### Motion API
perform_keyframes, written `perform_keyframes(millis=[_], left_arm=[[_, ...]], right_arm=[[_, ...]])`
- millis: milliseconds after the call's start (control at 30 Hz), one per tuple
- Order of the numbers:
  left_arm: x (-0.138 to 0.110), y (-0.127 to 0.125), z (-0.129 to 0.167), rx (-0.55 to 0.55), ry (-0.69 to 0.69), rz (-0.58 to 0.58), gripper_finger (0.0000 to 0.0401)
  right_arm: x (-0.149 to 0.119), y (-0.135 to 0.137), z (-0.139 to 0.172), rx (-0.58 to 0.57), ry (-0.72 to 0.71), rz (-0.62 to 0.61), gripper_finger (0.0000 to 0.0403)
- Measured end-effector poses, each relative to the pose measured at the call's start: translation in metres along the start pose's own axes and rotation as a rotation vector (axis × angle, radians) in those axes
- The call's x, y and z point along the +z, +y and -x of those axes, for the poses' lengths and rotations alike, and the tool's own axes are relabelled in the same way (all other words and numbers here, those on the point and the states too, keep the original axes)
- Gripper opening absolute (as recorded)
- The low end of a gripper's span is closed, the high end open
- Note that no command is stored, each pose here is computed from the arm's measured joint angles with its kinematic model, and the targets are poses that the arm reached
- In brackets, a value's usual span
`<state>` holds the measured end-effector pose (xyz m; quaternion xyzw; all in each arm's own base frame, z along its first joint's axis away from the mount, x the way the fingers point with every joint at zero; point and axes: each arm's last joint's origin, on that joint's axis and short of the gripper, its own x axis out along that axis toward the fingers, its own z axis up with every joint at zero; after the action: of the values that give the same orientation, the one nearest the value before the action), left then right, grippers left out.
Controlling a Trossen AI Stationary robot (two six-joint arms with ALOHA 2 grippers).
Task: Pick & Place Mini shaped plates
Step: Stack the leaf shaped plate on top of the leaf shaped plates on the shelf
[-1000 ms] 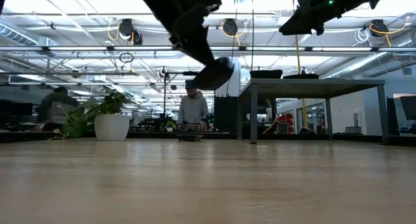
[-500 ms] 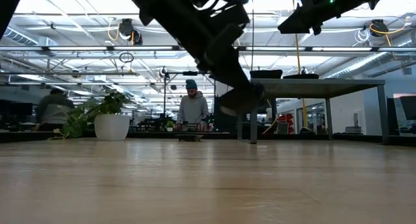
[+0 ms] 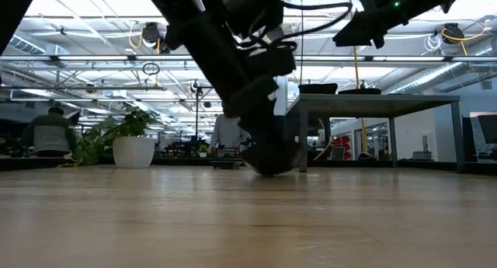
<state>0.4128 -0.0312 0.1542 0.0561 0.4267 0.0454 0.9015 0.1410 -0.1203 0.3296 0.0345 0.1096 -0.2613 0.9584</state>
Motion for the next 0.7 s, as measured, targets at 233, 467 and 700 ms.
perform_keyframes(millis=[233,467,700], left_arm=[[0.007,0.001,0.006,0.018,-0.051,0.068,0.0053],[0.012,0.004,0.017,0.022,-0.066,0.139,0.0133],[0.017,0.015,0.06,0.089,-0.033,0.114,0.0181]], right_arm=[[0.0,0.008,-0.001,0.099,0.004,0.011,0.013],[-0.002,0.019,-0.007,0.16,0.024,0.022,0.013],[-0.014,0.037,-0.031,0.251,0.12,0.03,0.013]])
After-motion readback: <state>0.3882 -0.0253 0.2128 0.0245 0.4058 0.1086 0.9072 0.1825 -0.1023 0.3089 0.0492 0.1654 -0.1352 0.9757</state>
